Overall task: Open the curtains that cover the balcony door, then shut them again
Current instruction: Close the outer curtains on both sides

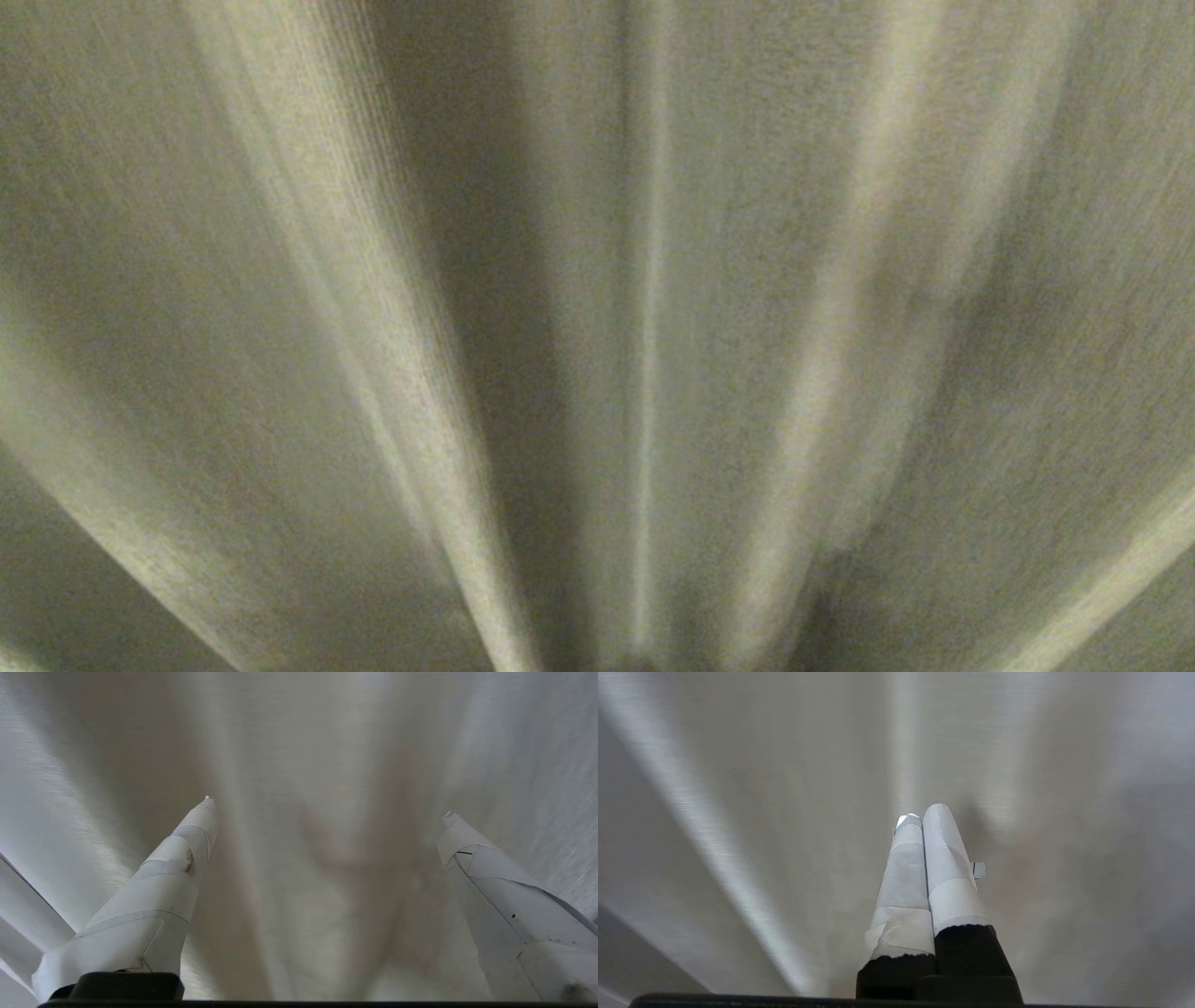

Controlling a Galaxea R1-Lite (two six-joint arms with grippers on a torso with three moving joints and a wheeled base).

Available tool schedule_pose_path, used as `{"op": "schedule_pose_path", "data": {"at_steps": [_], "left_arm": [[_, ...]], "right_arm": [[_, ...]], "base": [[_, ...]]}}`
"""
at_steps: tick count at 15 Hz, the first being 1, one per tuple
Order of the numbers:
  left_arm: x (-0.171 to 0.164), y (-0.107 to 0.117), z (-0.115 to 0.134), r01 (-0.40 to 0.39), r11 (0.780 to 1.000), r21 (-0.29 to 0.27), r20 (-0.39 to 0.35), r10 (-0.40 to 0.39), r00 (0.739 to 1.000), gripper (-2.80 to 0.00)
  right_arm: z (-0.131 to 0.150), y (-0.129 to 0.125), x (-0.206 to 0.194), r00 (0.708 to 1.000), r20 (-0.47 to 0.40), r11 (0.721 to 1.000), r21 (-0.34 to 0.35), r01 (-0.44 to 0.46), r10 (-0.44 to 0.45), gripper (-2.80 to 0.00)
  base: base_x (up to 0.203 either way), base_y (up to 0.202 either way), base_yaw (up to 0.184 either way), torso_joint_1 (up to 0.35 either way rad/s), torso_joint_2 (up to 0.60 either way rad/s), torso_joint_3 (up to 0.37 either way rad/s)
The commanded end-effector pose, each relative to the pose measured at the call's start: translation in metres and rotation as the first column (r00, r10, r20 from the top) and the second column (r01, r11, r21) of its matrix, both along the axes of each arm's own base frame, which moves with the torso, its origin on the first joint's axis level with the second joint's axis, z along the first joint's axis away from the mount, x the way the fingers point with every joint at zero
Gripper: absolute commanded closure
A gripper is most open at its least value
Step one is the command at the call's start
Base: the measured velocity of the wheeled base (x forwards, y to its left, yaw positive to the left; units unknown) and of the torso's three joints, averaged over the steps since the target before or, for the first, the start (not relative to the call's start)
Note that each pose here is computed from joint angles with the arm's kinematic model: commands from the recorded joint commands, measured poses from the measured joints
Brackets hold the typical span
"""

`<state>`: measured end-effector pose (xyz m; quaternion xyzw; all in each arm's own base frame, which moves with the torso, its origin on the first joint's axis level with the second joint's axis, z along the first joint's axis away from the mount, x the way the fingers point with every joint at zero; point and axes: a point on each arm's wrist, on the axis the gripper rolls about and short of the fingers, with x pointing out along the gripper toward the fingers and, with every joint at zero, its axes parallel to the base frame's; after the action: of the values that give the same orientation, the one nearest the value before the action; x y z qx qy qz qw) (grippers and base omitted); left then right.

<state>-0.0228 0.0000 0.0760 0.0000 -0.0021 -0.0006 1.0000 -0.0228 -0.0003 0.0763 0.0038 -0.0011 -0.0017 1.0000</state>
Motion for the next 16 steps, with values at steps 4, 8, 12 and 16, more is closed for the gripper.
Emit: {"op": "schedule_pose_path", "data": {"at_steps": [4, 8, 12, 16], "left_arm": [[0.0000, 0.0001, 0.0000, -0.003, 1.000, 0.000, 0.000, 0.003, 1.000, -2.80], [0.0000, 0.0001, 0.0000, -0.003, 1.000, -0.002, 0.000, 0.003, 1.000, -2.80], [0.0000, 0.0001, 0.0000, -0.003, 1.000, -0.011, 0.000, 0.003, 1.000, -2.80], [0.0000, 0.0001, 0.0001, -0.003, 1.000, -0.014, 0.002, 0.003, 1.000, -2.80]], "right_arm": [[0.0000, 0.0000, 0.0000, 1.000, 0.001, 1.000, 0.000, 0.000, 0.000, 0.00], [0.0000, 0.0000, 0.0000, 1.000, 0.001, 1.000, 0.000, 0.000, 0.000, 0.00], [0.0000, 0.0000, 0.0000, 1.000, 0.001, 1.000, 0.000, 0.000, 0.000, 0.00], [0.0000, 0.0000, 0.0000, 1.000, 0.001, 1.000, 0.000, 0.000, 0.000, 0.00]], "base": [[0.000, 0.000, 0.000, 0.000, 0.00, 0.000], [0.000, 0.000, 0.000, 0.000, 0.00, 0.000], [0.001, 0.043, -0.007, 0.000, 0.00, 0.002], [0.000, 0.189, -0.002, 0.002, 0.00, 0.006]]}}
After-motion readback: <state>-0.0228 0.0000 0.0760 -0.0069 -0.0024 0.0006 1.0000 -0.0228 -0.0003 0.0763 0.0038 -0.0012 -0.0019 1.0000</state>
